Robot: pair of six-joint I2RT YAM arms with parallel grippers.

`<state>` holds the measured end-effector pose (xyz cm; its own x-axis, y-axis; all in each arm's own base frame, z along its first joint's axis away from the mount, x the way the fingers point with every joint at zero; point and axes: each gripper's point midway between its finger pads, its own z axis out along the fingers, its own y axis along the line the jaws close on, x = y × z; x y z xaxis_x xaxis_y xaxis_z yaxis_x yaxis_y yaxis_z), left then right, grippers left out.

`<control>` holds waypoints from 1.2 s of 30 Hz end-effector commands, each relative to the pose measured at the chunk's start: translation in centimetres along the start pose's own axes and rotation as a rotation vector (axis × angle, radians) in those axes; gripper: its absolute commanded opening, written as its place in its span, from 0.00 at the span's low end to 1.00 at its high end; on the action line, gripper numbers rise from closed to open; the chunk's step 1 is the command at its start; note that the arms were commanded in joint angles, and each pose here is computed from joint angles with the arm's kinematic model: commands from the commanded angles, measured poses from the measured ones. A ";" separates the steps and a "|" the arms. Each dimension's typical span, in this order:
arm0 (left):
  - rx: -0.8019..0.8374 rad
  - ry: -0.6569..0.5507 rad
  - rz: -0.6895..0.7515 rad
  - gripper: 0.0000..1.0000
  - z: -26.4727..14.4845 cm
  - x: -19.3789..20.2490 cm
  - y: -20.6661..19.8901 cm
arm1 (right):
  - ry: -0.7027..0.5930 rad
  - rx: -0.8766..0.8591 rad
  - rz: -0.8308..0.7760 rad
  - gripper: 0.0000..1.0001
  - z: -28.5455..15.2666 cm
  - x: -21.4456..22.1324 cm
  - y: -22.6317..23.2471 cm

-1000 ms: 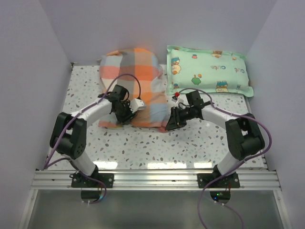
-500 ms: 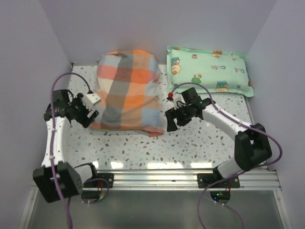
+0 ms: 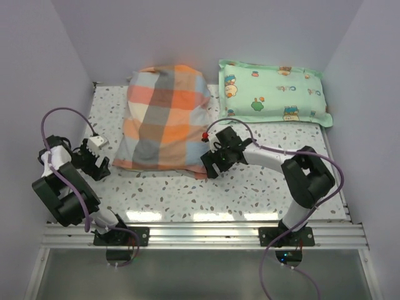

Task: Put the pillow into the pillowcase

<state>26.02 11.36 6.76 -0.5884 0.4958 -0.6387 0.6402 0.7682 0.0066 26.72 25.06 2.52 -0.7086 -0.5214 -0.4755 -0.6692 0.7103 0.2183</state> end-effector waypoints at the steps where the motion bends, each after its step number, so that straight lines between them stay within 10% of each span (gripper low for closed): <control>1: -0.005 -0.106 0.098 0.98 1.2 -1.5 0.4 | -0.072 0.030 0.015 0.85 1.4 -1.6 0.1; 9: 0.039 -0.182 0.147 0.93 4.6 -1.9 -1.1 | -0.135 0.011 0.031 0.74 2.0 -2.2 0.5; 13: -0.032 -0.182 0.172 0.88 6.4 -3.1 -0.2 | -0.138 0.017 0.025 0.51 1.9 -2.5 0.4; 17: -0.061 -0.172 0.111 0.68 7.7 -3.7 1.4 | -0.145 -0.017 0.009 0.00 0.7 -2.9 1.2; 23: -0.122 -0.173 0.064 0.00 4.9 -3.9 3.5 | -0.245 -0.093 0.006 0.00 -4.8 -5.3 2.9; 36: -0.017 -0.334 -0.023 0.00 -3.8 -10.3 0.0 | -0.500 -0.415 0.113 0.00 -17.5 -14.3 7.3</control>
<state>30.41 8.49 13.24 -0.4326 0.3820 -0.8167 0.6134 0.7885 0.0439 27.88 28.20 19.66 -0.6518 -0.1993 -0.7317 -0.6900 0.5563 0.4631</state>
